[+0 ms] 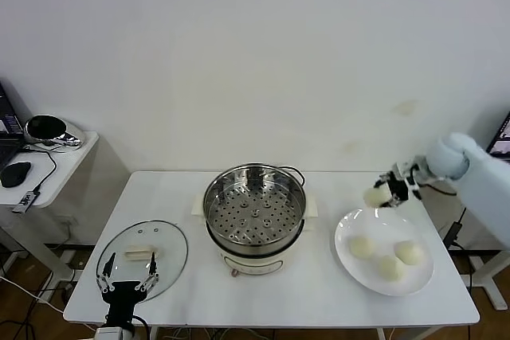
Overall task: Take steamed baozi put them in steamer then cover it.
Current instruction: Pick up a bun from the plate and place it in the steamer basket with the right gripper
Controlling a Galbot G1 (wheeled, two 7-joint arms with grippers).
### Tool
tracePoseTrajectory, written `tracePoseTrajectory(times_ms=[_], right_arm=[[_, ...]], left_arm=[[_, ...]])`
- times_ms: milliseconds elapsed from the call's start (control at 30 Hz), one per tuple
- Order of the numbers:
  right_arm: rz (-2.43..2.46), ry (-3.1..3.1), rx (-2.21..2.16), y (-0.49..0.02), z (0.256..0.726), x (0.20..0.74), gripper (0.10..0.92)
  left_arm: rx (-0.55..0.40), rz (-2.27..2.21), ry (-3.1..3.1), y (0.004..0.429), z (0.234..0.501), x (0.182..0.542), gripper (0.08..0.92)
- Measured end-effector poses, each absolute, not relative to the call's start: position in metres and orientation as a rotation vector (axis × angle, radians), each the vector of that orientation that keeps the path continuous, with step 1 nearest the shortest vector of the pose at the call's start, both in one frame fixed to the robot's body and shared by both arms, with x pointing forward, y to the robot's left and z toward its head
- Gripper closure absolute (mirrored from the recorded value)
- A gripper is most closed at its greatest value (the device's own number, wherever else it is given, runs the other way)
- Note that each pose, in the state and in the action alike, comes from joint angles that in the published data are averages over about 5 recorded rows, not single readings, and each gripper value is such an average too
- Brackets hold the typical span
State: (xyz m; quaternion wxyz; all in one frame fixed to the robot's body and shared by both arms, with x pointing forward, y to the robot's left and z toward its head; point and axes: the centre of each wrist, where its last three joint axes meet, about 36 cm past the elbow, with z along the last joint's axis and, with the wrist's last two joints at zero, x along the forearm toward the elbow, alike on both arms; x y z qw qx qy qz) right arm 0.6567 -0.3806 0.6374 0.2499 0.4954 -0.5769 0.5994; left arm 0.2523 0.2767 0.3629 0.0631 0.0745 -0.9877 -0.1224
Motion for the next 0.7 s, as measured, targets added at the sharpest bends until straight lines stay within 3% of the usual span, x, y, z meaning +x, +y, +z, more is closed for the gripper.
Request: tracePoseTrajectory(times_ms=[300, 700], right_arm=[[1.799, -1.527, 1.542, -0.289, 0.69, 0.687, 0.447], [2.076, -1.173, 1.84, -0.151, 0.677, 0.712, 0.437]], left_arm=[[0.239, -0.372, -2.997, 0.284, 0.369, 0.254, 0.177], [0.285, -0.378, -3.005, 0.294, 0.378, 0.254, 0.177]])
